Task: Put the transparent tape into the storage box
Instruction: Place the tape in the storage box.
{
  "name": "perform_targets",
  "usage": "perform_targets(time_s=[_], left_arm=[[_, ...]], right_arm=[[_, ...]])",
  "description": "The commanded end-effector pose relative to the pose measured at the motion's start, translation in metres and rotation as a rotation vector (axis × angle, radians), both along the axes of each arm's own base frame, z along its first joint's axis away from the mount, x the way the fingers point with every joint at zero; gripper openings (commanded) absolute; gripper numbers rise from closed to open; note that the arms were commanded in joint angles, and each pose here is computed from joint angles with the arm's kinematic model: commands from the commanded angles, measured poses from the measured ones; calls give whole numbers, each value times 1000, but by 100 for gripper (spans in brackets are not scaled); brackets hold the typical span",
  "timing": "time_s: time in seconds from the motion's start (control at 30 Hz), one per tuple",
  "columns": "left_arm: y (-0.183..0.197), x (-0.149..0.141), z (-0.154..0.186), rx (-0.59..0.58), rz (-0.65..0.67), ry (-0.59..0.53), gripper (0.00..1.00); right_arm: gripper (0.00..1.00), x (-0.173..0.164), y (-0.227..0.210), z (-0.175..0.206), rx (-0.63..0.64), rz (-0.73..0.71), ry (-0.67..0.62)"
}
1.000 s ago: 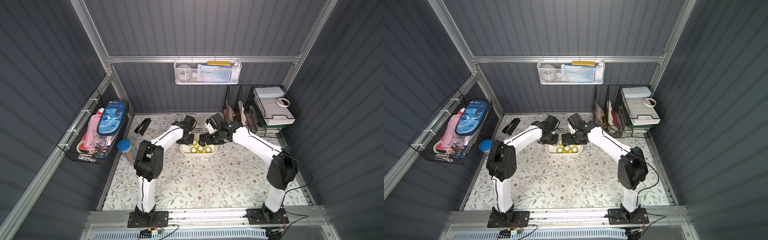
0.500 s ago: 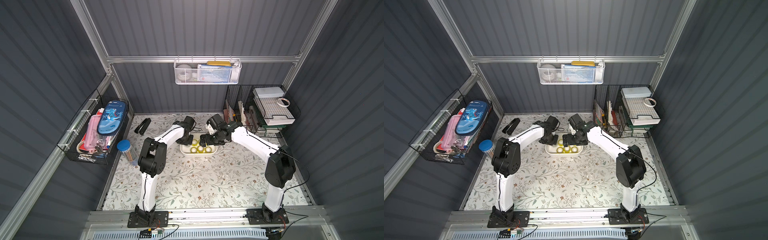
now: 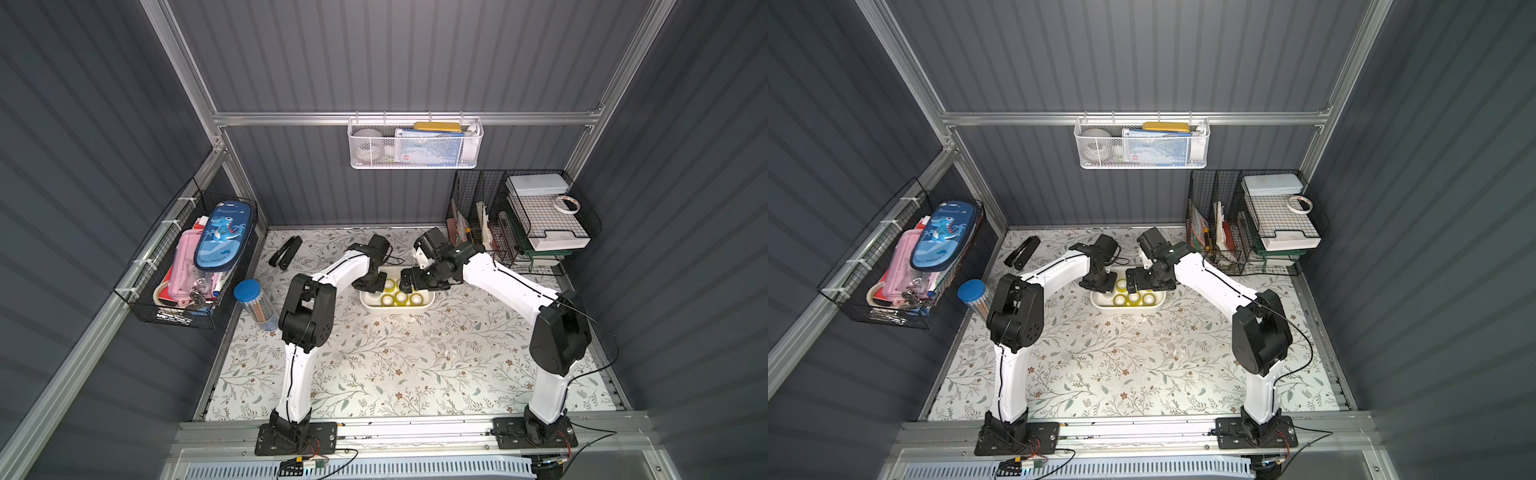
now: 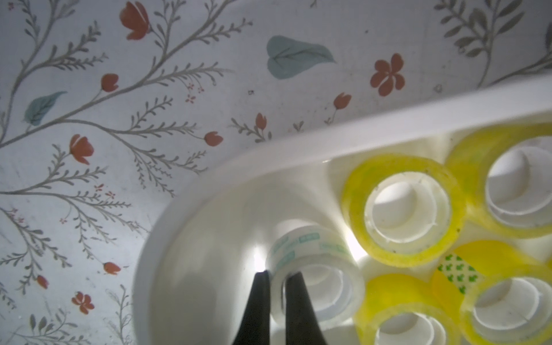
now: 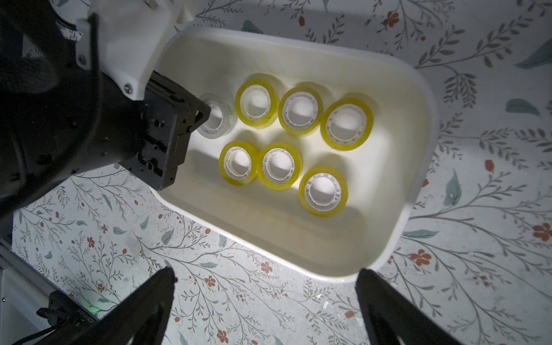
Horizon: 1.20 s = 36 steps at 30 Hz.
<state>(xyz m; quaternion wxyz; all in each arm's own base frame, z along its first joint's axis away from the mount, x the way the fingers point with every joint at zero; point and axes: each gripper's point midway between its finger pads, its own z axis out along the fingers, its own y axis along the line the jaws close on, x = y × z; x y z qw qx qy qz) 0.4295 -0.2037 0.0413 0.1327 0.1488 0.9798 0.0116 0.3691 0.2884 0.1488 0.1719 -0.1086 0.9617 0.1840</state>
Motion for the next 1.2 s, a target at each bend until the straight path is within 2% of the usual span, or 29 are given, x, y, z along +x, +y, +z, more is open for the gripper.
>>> perform_targets(time_s=[0.0, 0.07, 0.23, 0.37, 0.63, 0.93, 1.17], left_arm=[[3, -8, -13, 5, -7, 49, 6], [3, -9, -14, 6, -3, 53, 14], [2, -8, -10, -7, 2, 43, 26], [1, -6, -4, -16, 5, 27, 31], [0, 0, 22, -37, 19, -35, 32], [1, 9, 97, -127, 65, -229, 33], [18, 0, 169, -181, 115, -425, 43]], right_arm=[[99, -1, -2, -10, -21, -8, 32], [99, -1, -2, -10, -20, -7, 35], [99, -1, -2, -9, -19, -8, 33], [99, 0, -2, -7, -17, -7, 29], [99, 0, -2, -2, -11, -6, 13], [99, 5, -18, 12, -49, -42, -35], [99, 16, -54, 26, -127, -132, -69]])
